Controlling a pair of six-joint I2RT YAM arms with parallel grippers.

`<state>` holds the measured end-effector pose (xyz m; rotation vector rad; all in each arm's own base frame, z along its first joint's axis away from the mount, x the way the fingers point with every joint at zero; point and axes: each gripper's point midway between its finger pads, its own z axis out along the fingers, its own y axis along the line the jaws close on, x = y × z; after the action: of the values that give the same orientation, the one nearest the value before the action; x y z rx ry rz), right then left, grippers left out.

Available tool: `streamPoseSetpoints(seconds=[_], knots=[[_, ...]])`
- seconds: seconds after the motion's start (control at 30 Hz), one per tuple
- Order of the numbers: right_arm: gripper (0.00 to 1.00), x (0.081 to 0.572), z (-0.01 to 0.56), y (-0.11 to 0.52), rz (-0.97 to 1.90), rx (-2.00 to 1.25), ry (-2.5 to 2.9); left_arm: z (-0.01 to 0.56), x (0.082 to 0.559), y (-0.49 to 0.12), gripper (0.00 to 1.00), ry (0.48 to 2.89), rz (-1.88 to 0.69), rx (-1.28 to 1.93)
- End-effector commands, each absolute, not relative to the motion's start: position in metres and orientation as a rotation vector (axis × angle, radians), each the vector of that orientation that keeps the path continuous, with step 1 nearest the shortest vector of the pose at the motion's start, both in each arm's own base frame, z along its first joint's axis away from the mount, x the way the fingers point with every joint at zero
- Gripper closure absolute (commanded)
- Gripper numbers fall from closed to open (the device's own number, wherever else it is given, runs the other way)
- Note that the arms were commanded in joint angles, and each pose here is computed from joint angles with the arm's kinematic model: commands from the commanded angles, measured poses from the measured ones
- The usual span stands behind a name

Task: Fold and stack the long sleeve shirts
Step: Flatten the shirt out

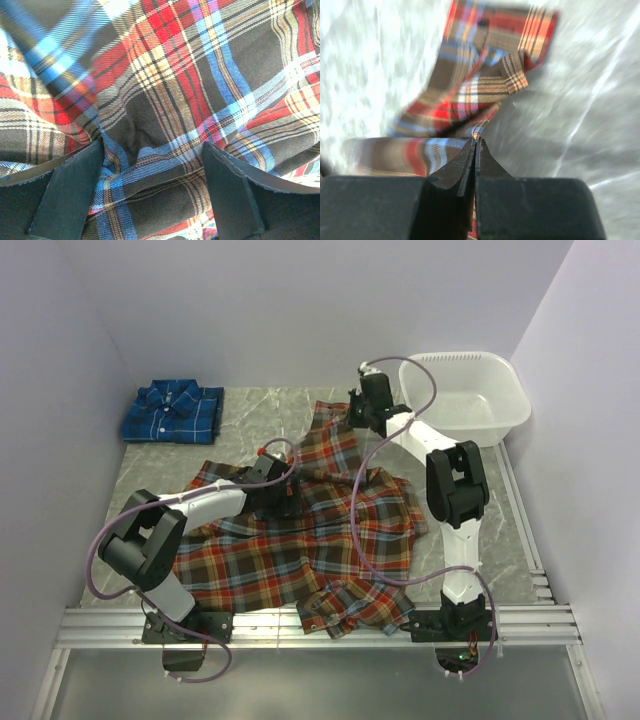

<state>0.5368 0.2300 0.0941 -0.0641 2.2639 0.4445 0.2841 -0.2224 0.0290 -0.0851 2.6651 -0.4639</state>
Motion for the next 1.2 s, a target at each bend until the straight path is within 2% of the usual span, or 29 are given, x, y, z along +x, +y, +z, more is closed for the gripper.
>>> streamPoseSetpoints(seconds=[0.0, 0.07, 0.17, 0.2, 0.23, 0.33, 0.4, 0.6, 0.67, 0.83, 1.17], knots=[[1.00, 0.583, 0.169, 0.205, 0.348, 0.054, 2.030, -0.014, 0.221, -0.186, 0.12, 2.941, -0.269, -0.127], [1.00, 0.593, 0.192, 0.199, 0.311, 0.051, 1.974, -0.011, 0.226, -0.185, 0.12, 2.921, -0.253, -0.146], [0.89, 0.602, 0.213, 0.188, 0.233, 0.072, 1.930, 0.000, 0.241, -0.185, 0.12, 2.866, -0.230, -0.186], [0.78, 0.602, 0.214, 0.182, 0.207, 0.084, 1.936, 0.004, 0.246, -0.186, 0.12, 2.848, -0.225, -0.195], [0.54, 0.601, 0.222, 0.178, 0.179, 0.098, 1.924, 0.013, 0.256, -0.190, 0.11, 2.818, -0.233, -0.205], [0.34, 0.582, 0.229, 0.172, 0.171, 0.102, 1.944, 0.036, 0.283, -0.192, 0.08, 2.744, -0.230, -0.243], [0.32, 0.563, 0.248, 0.172, 0.214, 0.096, 1.933, 0.049, 0.300, -0.187, 0.06, 2.705, -0.222, -0.285], [0.37, 0.482, 0.208, 0.191, 0.450, 0.069, 2.126, 0.103, 0.351, -0.147, 0.10, 2.537, -0.227, -0.473], [0.39, 0.457, 0.178, 0.196, 0.517, 0.095, 2.203, 0.108, 0.359, -0.124, 0.11, 2.500, -0.216, -0.548], [0.43, 0.404, 0.124, 0.202, 0.656, 0.191, 2.325, 0.087, 0.363, -0.087, 0.16, 2.513, -0.213, -0.709], [0.47, 0.366, 0.043, 0.184, 0.639, 0.400, 2.452, 0.024, 0.386, -0.044, 0.19, 2.561, -0.152, -0.950]])
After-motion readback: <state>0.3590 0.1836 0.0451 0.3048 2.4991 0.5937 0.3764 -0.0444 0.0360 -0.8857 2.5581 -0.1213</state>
